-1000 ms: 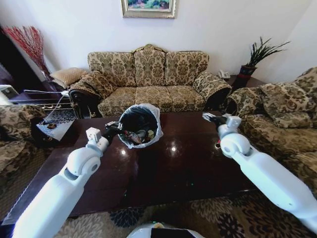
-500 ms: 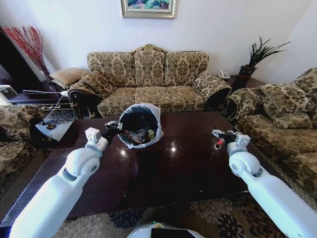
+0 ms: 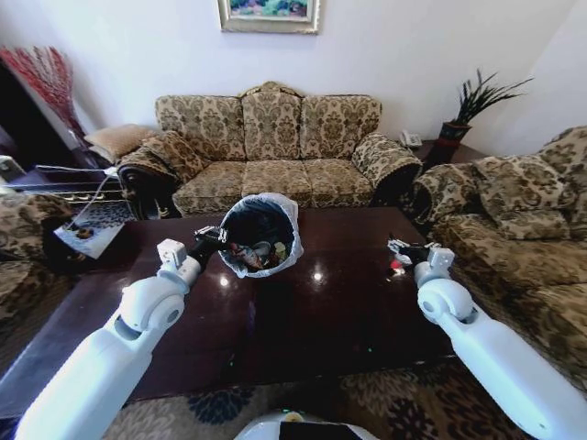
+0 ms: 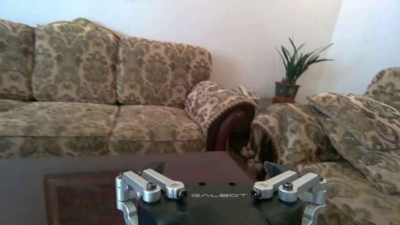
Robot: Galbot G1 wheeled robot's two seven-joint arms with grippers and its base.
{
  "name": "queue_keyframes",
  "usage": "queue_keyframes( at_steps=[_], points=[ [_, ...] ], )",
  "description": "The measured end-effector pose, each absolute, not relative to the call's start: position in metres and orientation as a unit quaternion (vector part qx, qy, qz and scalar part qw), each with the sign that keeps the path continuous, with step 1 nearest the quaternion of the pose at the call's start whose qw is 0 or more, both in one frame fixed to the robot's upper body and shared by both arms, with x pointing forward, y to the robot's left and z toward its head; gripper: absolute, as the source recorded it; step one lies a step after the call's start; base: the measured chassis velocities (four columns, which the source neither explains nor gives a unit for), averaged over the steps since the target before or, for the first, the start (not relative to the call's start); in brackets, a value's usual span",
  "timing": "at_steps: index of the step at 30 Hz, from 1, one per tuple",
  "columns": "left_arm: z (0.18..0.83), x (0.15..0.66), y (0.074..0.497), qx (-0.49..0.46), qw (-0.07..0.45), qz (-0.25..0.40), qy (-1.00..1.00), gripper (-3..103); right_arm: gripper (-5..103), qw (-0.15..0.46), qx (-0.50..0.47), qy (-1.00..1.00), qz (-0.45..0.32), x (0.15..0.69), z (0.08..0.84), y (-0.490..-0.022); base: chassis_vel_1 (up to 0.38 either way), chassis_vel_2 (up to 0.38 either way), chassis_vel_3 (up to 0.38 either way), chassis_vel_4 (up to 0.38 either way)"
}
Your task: Move to the front of the table and place the trash on the table into the trash bin.
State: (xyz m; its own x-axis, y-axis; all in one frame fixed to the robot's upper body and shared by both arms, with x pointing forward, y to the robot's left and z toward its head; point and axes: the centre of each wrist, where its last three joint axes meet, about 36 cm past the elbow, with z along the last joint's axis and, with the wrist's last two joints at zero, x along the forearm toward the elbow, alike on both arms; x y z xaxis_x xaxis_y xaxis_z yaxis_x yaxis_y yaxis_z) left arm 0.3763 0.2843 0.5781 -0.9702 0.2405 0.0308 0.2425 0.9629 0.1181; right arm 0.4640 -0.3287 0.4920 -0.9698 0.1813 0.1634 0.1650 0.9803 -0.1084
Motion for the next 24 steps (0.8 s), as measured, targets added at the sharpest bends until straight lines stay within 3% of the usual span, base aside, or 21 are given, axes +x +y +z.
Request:
queue_keyframes(
  at_steps=[14,24],
  points=[
    [0.577,0.370,0.280,-0.128,0.010,-0.060,-0.990,2,100,0.097,-0.076,-0.991,0.050,0.473,0.473,-0.317,-0.323,-0.334,0.326,0.334],
    [0.577,0.370,0.280,-0.129,0.010,-0.060,-0.990,2,100,0.096,-0.075,-0.991,0.050,0.473,0.474,-0.317,-0.074,-0.069,0.060,0.054]
  ],
)
